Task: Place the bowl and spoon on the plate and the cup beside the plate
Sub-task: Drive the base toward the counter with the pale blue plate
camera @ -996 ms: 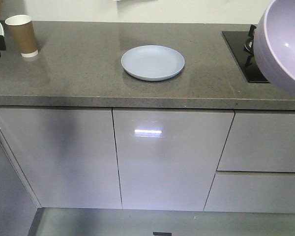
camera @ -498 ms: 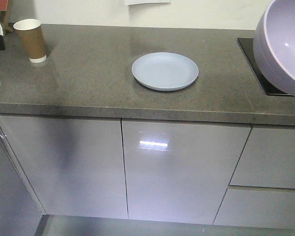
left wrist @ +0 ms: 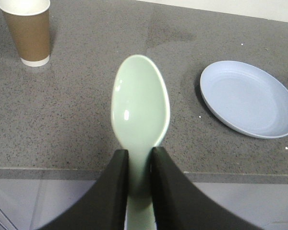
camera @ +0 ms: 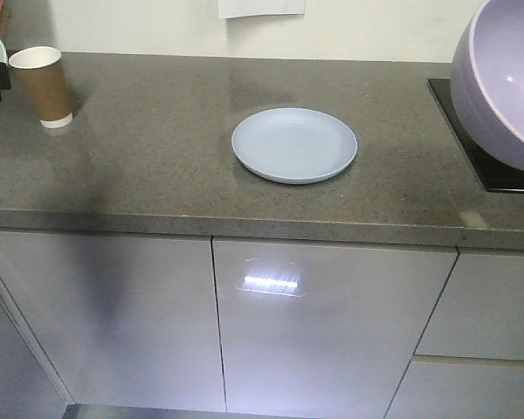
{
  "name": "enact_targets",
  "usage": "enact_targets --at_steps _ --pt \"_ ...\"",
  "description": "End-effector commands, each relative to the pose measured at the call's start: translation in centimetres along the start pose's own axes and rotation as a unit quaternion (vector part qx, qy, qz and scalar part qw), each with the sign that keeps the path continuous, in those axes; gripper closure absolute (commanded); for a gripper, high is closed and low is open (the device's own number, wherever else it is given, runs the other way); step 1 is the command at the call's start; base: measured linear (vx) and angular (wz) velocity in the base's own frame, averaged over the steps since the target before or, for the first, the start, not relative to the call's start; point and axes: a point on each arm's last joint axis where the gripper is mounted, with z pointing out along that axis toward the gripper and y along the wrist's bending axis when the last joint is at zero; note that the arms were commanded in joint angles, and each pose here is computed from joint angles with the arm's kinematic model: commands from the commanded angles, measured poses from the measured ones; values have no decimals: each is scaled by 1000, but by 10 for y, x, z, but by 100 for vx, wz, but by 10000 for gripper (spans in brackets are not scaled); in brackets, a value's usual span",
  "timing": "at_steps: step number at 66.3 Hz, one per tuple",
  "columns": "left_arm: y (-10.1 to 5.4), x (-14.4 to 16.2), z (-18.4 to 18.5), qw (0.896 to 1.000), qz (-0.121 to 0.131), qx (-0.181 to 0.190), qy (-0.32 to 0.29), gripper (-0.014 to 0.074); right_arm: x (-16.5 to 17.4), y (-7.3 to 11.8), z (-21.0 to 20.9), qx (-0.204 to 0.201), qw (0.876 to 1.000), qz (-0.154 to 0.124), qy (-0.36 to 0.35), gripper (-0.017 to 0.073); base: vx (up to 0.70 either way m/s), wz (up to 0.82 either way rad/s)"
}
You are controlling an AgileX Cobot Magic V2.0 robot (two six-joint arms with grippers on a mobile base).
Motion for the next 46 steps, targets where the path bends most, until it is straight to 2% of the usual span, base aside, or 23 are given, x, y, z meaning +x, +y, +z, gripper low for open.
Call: enact_targets --at_steps 1,46 --pt "-4 -14 -15 998 -4 5 -55 599 -10 9 -10 -3 999 -10 -48 564 11 3" --pt "-4 -14 -15 998 -4 5 -55 599 -10 9 -10 -3 999 -10 -48 564 9 0"
